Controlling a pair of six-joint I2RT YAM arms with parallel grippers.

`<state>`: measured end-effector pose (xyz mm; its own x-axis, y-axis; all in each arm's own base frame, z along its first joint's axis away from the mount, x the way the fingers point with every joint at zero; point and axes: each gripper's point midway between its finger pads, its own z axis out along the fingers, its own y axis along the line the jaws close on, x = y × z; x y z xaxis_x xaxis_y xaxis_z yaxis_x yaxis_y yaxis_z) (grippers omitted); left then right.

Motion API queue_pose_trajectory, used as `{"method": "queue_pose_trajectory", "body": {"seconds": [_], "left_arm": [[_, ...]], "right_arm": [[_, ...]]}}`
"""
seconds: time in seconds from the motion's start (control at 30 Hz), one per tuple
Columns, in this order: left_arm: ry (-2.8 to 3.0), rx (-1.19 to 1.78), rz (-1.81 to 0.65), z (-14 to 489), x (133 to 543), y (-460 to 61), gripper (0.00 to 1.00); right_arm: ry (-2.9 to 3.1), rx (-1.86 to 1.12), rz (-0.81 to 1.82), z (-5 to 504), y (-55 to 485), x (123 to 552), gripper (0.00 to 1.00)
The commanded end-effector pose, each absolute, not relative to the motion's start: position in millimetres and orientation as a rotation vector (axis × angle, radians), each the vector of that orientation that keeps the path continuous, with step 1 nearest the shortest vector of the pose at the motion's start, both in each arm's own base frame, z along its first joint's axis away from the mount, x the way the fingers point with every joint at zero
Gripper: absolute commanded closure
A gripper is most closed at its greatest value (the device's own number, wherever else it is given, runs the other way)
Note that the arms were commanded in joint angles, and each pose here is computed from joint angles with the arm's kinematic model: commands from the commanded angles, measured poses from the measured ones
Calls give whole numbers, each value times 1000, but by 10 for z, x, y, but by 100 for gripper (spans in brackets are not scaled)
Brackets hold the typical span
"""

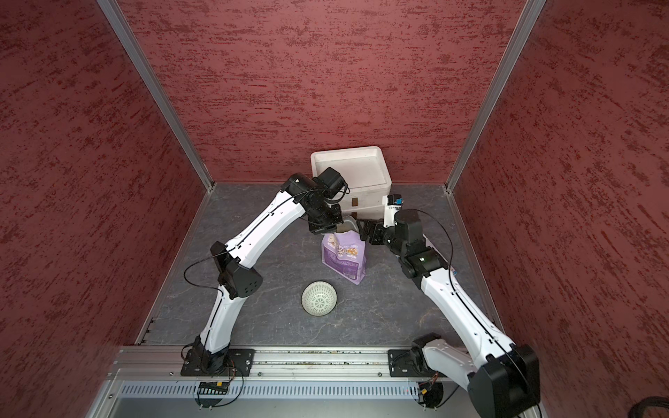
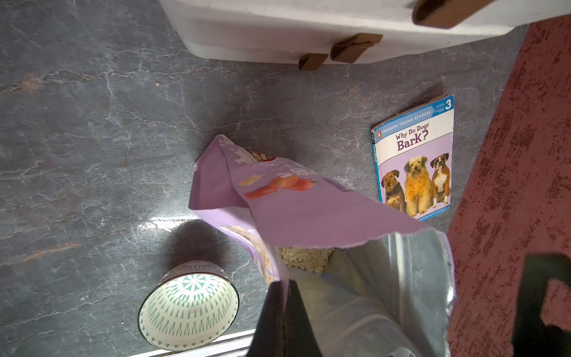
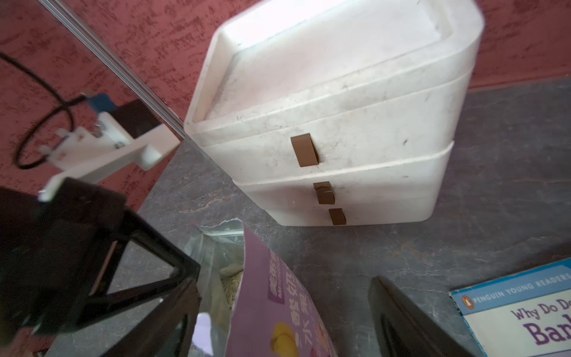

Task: Pour the oats into the breakfast bowl
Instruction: Open the oats bag at the center of the board.

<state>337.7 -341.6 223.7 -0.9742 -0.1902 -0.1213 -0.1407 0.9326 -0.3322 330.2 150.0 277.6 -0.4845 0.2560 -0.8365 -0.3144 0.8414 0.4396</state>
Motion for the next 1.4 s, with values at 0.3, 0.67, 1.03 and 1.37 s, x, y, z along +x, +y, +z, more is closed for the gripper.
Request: {"method": "queue_pose_trajectory", "body": {"seconds": [0.3,0.67,1.03,1.37], "left_arm": [[2901,-261,-538,2174,3583,-3458,100],[2878,-235,-510,2210,3625,-3268,100],[2866,-190,-563,2401,3557,-3255,100],[2865,-142,-551,2532,3496,-3144,100]], "right_arm": [[1826,-76,847,2416,1639,2626,2],[1757,-176,701,1781,1818,2624,1],[1734,-286,623,1350,2062,2922,2],[1632,-345,630,1252,2169,2970,2]]}}
